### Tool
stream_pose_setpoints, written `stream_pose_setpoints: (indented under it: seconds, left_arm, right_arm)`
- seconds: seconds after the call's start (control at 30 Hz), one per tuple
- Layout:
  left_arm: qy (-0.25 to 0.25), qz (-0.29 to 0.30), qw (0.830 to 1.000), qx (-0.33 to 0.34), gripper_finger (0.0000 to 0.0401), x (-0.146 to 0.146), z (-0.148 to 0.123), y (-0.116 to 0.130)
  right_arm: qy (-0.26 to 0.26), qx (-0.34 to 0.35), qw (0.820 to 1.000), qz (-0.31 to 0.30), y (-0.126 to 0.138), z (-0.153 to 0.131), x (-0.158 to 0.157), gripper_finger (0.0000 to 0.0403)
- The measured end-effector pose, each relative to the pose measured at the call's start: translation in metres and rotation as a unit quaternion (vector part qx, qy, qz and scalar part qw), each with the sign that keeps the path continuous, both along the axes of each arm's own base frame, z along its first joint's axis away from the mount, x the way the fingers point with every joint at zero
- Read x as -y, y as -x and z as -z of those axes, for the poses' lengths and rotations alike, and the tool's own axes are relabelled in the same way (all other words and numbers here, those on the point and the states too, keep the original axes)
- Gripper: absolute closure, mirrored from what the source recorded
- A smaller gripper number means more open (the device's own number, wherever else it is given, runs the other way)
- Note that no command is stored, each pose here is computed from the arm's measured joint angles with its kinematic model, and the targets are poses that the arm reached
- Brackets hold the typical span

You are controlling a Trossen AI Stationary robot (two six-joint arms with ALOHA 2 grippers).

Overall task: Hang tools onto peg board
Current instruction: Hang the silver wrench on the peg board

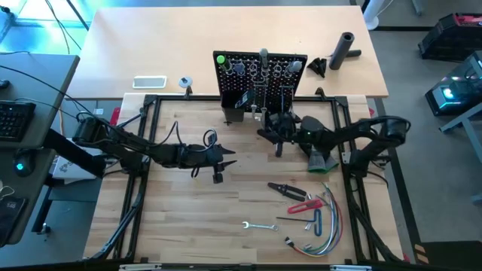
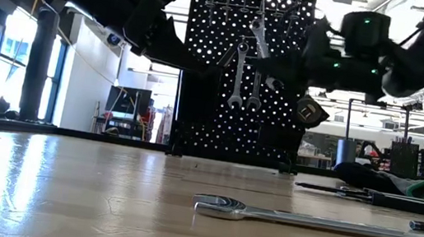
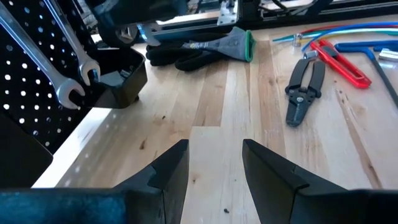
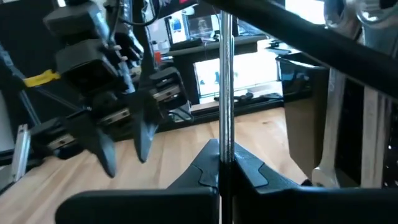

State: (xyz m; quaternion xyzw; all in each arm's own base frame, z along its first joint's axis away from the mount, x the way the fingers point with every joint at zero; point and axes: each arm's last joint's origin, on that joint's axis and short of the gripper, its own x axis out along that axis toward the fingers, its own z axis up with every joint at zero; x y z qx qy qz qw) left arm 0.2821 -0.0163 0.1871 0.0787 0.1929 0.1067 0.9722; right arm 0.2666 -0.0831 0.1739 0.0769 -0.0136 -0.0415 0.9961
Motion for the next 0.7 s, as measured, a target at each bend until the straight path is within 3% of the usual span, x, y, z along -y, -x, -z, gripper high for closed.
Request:
stream_pose_setpoints:
  seconds: [0.23,0.7]
  left_arm:
    - [-0.001,0.001,1.000,-0.003,0.0256,0.000,0.000,0.000]
    - [-0.001,0.001,1.000,-0.008,0.0256,0.000,0.001,0.001]
  right_arm:
    - [-0.024,-0.007,1.000,0.016,-0.019,0.006,0.008,0.0403]
    - [-0.037,0.010,0.998,0.042,-0.018,0.008,0.016,0.0403]
